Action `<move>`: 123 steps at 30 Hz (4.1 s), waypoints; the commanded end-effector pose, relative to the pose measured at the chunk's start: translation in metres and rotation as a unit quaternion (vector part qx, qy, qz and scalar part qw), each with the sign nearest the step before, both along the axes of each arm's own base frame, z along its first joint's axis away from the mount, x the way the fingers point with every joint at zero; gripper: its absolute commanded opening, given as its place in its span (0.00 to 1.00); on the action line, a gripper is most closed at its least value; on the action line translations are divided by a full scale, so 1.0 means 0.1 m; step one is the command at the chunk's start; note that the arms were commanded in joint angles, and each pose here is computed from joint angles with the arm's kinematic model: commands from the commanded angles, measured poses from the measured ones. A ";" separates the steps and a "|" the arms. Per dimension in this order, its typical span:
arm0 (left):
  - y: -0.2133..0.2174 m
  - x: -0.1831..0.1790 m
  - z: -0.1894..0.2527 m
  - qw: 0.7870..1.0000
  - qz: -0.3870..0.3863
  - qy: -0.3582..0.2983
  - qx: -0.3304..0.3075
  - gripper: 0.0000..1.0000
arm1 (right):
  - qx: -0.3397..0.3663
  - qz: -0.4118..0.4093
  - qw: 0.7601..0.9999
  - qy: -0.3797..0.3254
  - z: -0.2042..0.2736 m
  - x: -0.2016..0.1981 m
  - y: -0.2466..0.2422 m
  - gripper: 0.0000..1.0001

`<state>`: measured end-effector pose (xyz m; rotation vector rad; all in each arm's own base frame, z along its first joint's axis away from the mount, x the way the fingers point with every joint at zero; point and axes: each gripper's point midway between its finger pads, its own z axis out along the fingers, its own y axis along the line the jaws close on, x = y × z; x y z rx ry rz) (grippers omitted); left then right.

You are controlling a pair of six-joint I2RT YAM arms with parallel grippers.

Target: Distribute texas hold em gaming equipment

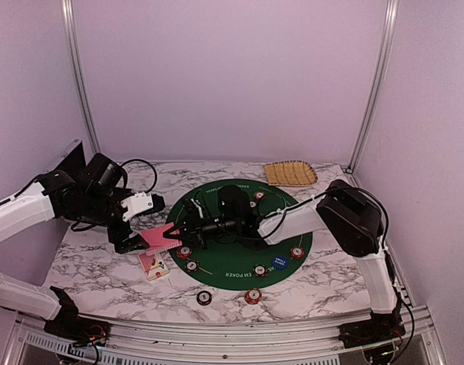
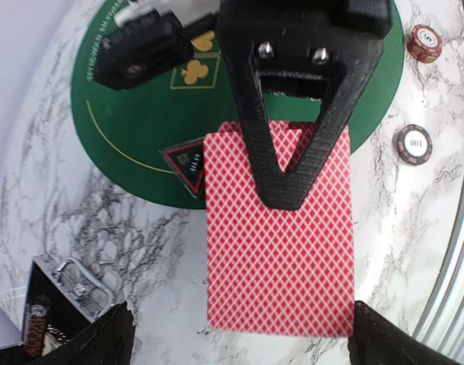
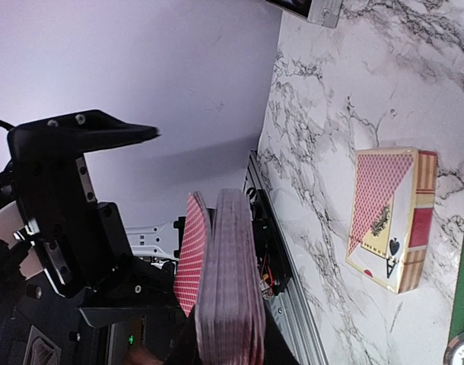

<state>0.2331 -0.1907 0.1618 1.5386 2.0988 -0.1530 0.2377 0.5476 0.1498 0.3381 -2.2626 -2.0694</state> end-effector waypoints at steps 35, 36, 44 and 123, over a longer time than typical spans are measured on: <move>-0.21 -0.38 -0.12 0.995 -0.086 -0.002 -0.058 0.99 | 0.045 0.014 0.995 -0.093 0.75 -0.40 0.21 0.02; -0.20 -0.35 -0.12 0.995 -0.079 -0.005 -0.057 0.99 | 0.044 0.013 0.994 -0.094 0.75 -0.40 0.21 0.02; -0.22 -0.27 -0.04 0.996 -0.063 -0.023 -0.067 0.93 | 0.041 0.015 0.995 -0.092 0.71 -0.43 0.21 0.02; -0.28 -0.21 -0.04 0.996 -0.051 -0.009 -0.069 0.54 | 0.028 0.028 0.997 -0.060 0.43 -0.41 0.43 0.40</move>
